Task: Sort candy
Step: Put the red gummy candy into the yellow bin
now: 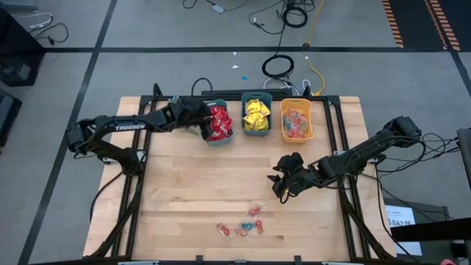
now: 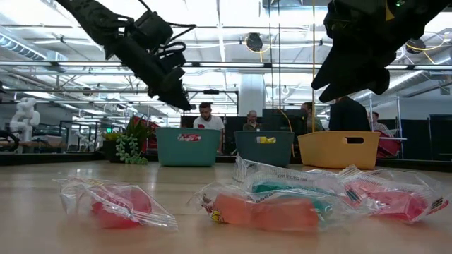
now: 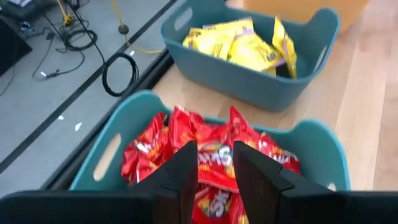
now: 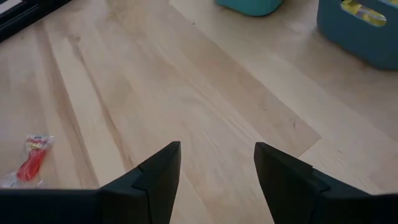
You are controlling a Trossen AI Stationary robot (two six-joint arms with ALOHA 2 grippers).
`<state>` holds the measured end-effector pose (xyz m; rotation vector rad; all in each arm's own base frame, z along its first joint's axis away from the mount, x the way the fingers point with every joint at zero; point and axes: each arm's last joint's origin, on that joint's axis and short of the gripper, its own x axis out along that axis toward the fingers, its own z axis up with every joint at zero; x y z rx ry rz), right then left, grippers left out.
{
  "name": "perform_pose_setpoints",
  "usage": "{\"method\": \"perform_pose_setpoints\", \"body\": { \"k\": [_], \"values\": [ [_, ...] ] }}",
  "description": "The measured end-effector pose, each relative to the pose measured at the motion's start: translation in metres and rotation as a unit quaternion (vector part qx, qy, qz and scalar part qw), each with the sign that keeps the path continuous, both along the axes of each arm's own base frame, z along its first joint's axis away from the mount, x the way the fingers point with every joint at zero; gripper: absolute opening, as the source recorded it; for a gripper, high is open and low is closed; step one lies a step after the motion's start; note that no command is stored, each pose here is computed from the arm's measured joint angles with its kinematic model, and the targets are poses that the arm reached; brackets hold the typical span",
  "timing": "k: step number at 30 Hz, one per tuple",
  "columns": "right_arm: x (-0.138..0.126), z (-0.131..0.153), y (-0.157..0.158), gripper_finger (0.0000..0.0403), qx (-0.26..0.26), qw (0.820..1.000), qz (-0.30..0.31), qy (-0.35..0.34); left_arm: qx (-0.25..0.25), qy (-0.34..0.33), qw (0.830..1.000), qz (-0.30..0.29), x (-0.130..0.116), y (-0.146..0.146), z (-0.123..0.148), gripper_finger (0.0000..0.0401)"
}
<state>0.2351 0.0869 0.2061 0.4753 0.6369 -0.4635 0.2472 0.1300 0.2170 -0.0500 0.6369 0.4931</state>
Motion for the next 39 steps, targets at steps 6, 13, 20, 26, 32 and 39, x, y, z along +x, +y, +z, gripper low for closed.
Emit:
{"method": "perform_pose_setpoints", "body": {
  "k": [6, 13, 20, 26, 32, 39],
  "values": [
    [0.0, 0.0, -0.001, 0.0196, -0.002, 1.0, 0.0, 0.001, 0.014, -0.027, 1.0, 0.0, 0.008, 0.004, 0.02, 0.0114],
    [0.0, 0.0, -0.001, 0.0196, -0.003, 1.0, 0.003, 0.002, -0.057, -0.053, 0.997, 0.019, 0.006, -0.004, 0.044, 0.0114],
    [0.0, 0.0, -0.001, 0.0196, -0.009, 1.0, 0.012, 0.006, -0.074, -0.083, 0.993, -0.034, -0.01, -0.021, 0.068, 0.0114],
    [0.006, 0.005, 0.003, 0.0196, -0.037, 0.996, 0.08, -0.009, -0.064, -0.102, 0.99, -0.079, -0.027, -0.051, 0.09, 0.0114],
    [0.013, 0.014, 0.009, 0.0196, -0.133, 0.97, 0.202, -0.037, -0.069, -0.12, 0.98, -0.14, -0.047, -0.091, 0.081, 0.0114],
    [0.028, -0.004, 0.017, 0.0196, -0.142, 0.954, 0.262, -0.017, -0.095, -0.182, 0.966, -0.155, -0.069, -0.127, 0.034, 0.0114]
  ]
}}
